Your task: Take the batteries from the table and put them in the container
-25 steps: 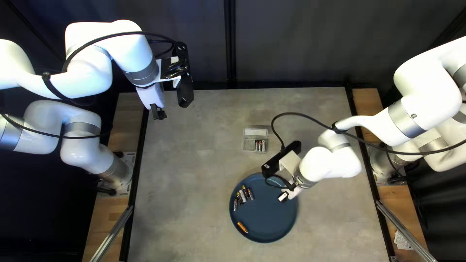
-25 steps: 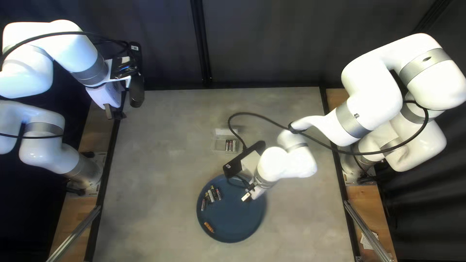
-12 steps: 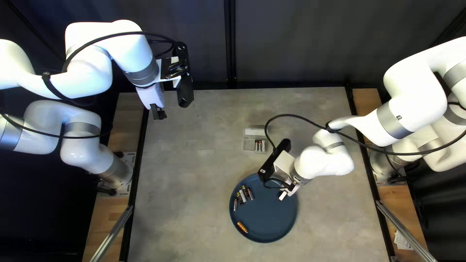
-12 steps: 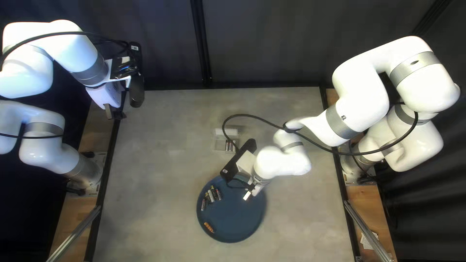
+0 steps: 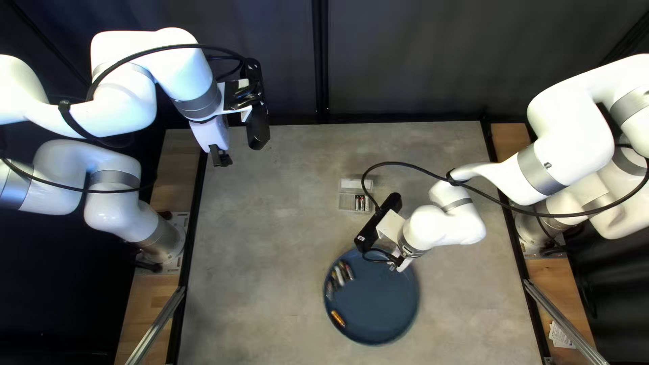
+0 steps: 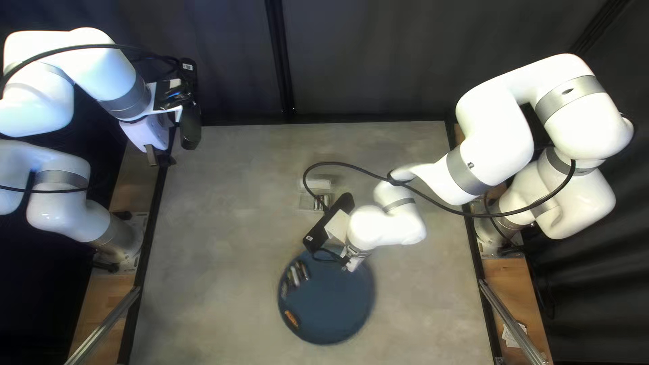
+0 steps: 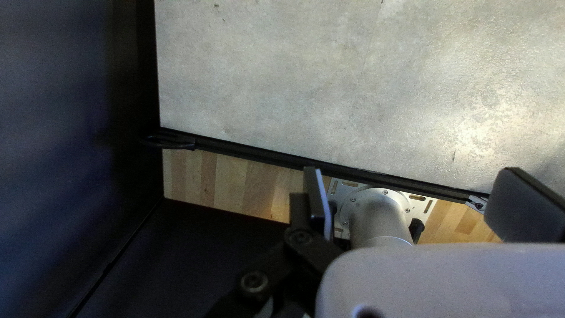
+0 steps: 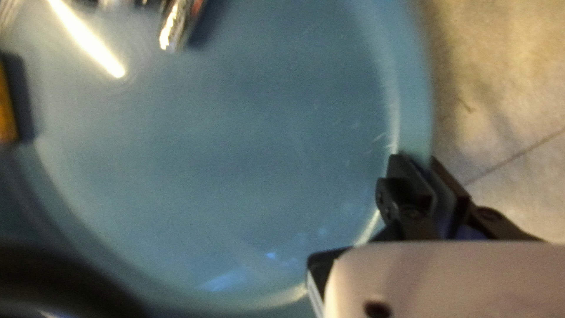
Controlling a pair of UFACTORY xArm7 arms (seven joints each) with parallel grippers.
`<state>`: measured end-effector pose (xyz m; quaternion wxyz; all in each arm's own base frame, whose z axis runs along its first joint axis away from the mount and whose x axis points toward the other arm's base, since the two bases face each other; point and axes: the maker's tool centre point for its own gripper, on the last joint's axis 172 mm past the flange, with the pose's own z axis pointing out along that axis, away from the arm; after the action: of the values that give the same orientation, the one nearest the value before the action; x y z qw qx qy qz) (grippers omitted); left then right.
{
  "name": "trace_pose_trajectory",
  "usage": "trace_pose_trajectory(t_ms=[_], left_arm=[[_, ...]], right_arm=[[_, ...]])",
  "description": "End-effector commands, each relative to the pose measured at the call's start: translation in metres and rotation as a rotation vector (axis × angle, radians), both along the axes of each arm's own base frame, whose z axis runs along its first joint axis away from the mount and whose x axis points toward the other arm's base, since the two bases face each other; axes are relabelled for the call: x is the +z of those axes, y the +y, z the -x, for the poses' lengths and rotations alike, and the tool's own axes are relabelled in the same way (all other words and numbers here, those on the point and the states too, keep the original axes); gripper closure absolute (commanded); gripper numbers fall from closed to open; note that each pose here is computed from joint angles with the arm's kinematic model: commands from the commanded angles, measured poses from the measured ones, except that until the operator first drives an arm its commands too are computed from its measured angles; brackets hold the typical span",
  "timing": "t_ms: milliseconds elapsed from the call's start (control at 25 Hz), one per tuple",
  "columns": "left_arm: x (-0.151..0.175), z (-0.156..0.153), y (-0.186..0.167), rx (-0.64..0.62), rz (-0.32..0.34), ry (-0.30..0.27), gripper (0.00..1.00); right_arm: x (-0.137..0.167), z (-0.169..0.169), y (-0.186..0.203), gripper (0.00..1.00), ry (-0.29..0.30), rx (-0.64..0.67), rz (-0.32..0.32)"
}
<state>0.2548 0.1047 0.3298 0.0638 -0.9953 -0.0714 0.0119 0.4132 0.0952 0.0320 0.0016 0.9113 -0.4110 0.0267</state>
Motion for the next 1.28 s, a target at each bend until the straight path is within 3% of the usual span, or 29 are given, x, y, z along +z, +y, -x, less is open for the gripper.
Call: trace_pose_trajectory(t_ms=[40, 480, 520, 560, 600, 800, 1000, 1160, 1280], left_arm=[[0.000, 0.000, 0.000, 0.000, 0.000, 0.000, 0.00], [0.000, 0.000, 0.000, 0.000, 0.000, 0.000, 0.00], [0.000, 0.000, 0.000, 0.000, 0.000, 0.000, 0.00], [0.000, 0.000, 0.000, 0.000, 0.000, 0.000, 0.00], [0.000, 0.000, 0.000, 0.000, 0.000, 0.000, 0.00], [0.000, 0.000, 0.000, 0.000, 0.000, 0.000, 0.00], [0.000, 0.000, 0.000, 0.000, 0.000, 0.000, 0.00], [0.000, 0.000, 0.000, 0.000, 0.000, 0.000, 0.00], [0.000, 0.000, 0.000, 0.000, 0.000, 0.000, 0.00]], right_arm=[[-0.005, 0.027, 0.014, 1.00, -0.027, -0.220, 0.004], [-0.008, 0.029, 0.044, 1.00, -0.098, -0.588, 0.000], [-0.010, 0.027, 0.046, 0.94, -0.097, -0.605, -0.001], [-0.012, 0.025, 0.049, 0.07, -0.097, -0.622, -0.001], [-0.013, 0.024, 0.053, 0.00, -0.099, -0.634, -0.003], [0.000, 0.024, 0.058, 0.00, -0.117, -0.654, -0.012], [0.033, 0.032, 0.039, 0.00, -0.135, -0.565, 0.010], [0.061, 0.043, 0.006, 0.00, -0.110, -0.370, 0.040], [0.081, 0.063, -0.022, 0.00, -0.100, -0.177, 0.026]])
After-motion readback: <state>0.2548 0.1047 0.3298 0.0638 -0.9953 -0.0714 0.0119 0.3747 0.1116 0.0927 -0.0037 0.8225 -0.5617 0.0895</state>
